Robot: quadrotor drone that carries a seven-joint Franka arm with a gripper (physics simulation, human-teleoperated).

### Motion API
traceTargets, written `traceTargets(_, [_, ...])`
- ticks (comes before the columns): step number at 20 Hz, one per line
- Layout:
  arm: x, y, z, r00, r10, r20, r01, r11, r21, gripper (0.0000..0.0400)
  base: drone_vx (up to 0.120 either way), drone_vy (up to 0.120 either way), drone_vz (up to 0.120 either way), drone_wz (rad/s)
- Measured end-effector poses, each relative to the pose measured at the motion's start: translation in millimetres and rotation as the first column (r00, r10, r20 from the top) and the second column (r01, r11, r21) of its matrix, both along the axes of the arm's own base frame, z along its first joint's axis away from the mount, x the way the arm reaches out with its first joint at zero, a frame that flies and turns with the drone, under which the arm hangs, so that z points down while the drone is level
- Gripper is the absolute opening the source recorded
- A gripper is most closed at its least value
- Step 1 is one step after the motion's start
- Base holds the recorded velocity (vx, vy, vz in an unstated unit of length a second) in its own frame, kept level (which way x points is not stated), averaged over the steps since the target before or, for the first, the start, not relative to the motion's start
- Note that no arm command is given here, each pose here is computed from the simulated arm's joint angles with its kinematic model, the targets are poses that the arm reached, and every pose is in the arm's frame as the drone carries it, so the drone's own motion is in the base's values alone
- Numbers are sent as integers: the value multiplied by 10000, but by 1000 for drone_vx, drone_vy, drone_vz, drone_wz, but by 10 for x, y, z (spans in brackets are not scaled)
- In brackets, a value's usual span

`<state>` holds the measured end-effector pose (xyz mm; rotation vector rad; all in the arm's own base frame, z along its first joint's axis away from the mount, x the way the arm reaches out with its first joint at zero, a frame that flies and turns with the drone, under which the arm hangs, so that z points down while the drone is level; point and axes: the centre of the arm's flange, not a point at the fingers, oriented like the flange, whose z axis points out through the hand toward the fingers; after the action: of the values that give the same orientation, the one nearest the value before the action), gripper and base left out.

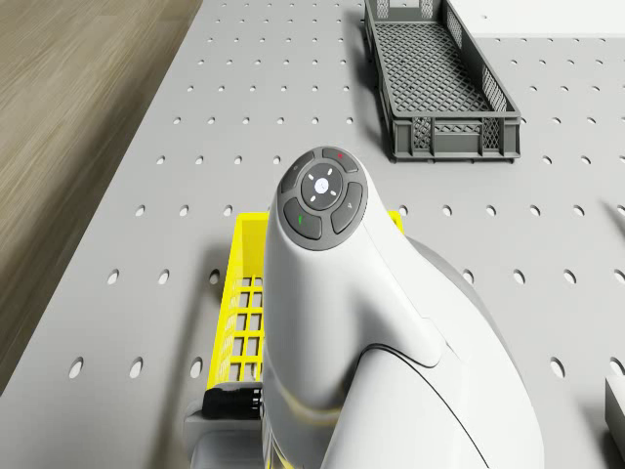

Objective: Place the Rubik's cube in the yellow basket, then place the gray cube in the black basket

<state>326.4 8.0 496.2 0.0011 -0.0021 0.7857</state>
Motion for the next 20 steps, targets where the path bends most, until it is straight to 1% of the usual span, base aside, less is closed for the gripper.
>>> traceTargets(8, [0,1,334,10000,2,1,-2,10000,0,350,0,0,0,0])
traceTargets(18, [0,0,638,10000,3,2,-3,10000,-1,350,0,0,0,0])
traceTargets(20, [0,0,672,10000,3,2,-3,10000,-1,370,0,0,0,0])
